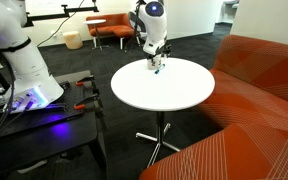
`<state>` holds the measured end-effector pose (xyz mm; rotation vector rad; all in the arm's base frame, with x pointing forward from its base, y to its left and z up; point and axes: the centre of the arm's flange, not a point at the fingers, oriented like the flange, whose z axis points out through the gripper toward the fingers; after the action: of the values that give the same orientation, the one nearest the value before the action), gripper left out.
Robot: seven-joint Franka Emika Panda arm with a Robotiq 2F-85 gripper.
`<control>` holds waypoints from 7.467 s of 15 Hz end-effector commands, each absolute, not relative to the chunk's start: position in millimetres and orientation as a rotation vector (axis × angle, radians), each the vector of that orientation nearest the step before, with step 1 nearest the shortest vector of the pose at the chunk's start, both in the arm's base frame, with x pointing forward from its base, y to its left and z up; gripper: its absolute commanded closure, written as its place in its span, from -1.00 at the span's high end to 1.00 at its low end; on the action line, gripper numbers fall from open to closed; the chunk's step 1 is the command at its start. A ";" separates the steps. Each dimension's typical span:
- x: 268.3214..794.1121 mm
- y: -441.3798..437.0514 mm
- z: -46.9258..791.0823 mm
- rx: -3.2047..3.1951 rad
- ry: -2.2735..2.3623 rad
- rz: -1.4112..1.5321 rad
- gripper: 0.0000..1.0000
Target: Put the marker into the white mug.
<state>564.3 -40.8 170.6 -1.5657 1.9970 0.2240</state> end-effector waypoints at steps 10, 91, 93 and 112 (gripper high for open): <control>573.3 -39.0 115.3 -1.512 2.111 0.239 1.00; 592.5 -48.9 207.1 -1.355 1.296 0.690 -0.90; 592.6 -40.1 205.9 -1.367 1.256 0.743 -0.90; 597.3 -4.8 166.8 -1.306 1.083 1.118 -0.90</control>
<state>583.2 -0.3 169.3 -1.3218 1.1005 1.0512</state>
